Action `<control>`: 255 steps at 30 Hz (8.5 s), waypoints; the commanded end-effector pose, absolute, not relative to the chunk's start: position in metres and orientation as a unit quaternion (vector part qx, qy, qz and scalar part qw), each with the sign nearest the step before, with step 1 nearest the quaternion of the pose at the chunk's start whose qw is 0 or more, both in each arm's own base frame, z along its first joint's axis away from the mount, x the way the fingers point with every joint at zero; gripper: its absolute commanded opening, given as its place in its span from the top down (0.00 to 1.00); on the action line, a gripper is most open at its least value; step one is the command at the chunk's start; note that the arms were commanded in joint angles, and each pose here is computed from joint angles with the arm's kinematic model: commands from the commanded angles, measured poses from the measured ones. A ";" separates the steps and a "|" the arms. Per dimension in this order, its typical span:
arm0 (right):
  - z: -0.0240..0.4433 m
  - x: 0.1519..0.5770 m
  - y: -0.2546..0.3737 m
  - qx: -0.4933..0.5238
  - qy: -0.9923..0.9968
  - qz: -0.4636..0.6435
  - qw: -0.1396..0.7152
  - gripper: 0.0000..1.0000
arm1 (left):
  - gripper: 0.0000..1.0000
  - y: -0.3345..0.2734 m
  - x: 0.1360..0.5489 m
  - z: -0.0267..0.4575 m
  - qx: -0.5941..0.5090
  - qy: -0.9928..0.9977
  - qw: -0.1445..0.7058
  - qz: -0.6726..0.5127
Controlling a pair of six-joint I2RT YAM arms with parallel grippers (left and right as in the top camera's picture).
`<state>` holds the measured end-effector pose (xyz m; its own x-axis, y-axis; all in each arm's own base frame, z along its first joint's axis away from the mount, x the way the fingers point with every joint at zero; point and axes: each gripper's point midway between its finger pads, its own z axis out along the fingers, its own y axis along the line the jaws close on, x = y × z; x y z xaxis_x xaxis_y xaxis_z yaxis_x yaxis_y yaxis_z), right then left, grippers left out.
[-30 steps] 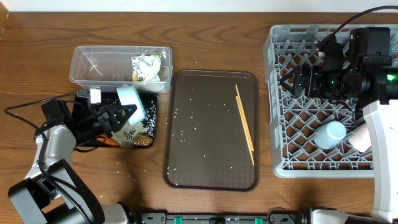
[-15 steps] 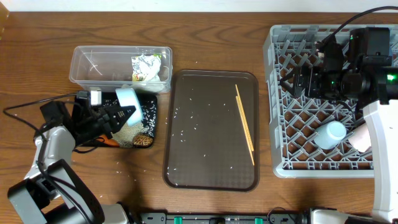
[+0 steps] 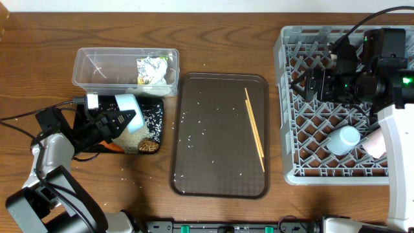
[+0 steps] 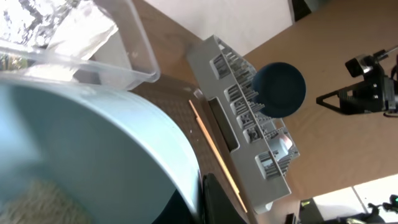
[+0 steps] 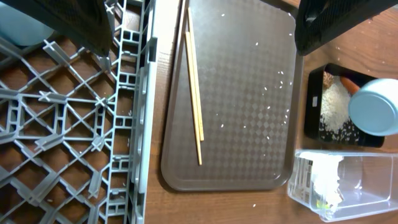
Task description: Sort waste into correct bins and load items into the dishwasher rack
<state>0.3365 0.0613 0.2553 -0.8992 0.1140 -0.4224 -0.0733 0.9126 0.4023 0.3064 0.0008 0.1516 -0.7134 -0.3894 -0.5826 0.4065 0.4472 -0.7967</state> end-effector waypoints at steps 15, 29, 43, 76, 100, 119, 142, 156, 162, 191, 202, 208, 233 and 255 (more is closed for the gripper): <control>0.258 0.343 0.063 -0.002 0.948 0.208 0.240 0.13 | 0.94 0.007 0.308 0.173 -0.061 0.723 0.355 -0.590; 0.262 0.348 0.064 -0.005 0.945 0.210 0.253 0.14 | 0.94 0.003 0.312 0.167 -0.070 0.737 0.334 -0.584; 0.261 0.347 0.064 -0.005 0.945 0.209 0.250 0.13 | 0.94 0.003 0.320 0.163 -0.067 0.747 0.336 -0.570; 0.288 0.354 0.162 -0.167 0.896 0.274 0.308 0.09 | 0.94 -0.185 0.300 0.294 0.276 0.644 0.306 -0.644; 0.280 0.369 0.146 -0.134 0.910 0.230 0.318 0.16 | 0.94 -0.201 0.327 0.329 0.167 0.637 0.345 -0.669; 0.289 0.371 -0.003 0.111 0.917 0.195 0.329 0.14 | 0.94 -0.339 0.376 0.328 0.066 0.615 0.292 -0.729; 0.259 0.338 -0.040 0.173 0.944 0.113 0.258 0.10 | 0.94 -0.495 0.385 0.228 0.042 0.638 0.139 -0.756; 0.257 0.335 -0.039 0.169 0.947 0.112 0.251 0.10 | 0.93 -0.501 0.387 0.192 0.032 0.664 0.125 -0.737; 0.256 0.334 -0.039 0.162 0.948 0.110 0.249 0.09 | 0.44 -0.489 0.403 0.192 -0.002 0.664 0.117 -0.739; 0.274 0.331 0.052 0.011 0.933 0.263 0.244 0.16 | 0.02 -0.310 0.496 0.317 0.018 0.665 0.296 -0.686; 0.219 0.323 0.128 -0.055 0.975 0.124 0.176 0.32 | 0.02 -0.121 0.460 0.298 -0.095 0.868 0.404 -0.272; 0.157 0.333 0.151 -0.057 0.990 0.073 0.106 0.53 | 0.02 -0.039 0.396 0.271 -0.139 0.925 0.334 -0.117; 0.007 0.318 0.165 -0.079 0.992 0.022 -0.092 0.81 | 0.02 -0.013 0.325 0.245 -0.130 0.965 0.224 -0.032; -0.003 0.333 0.176 -0.110 0.992 0.021 -0.052 0.95 | 0.02 -0.013 0.325 0.245 -0.130 0.965 0.224 -0.032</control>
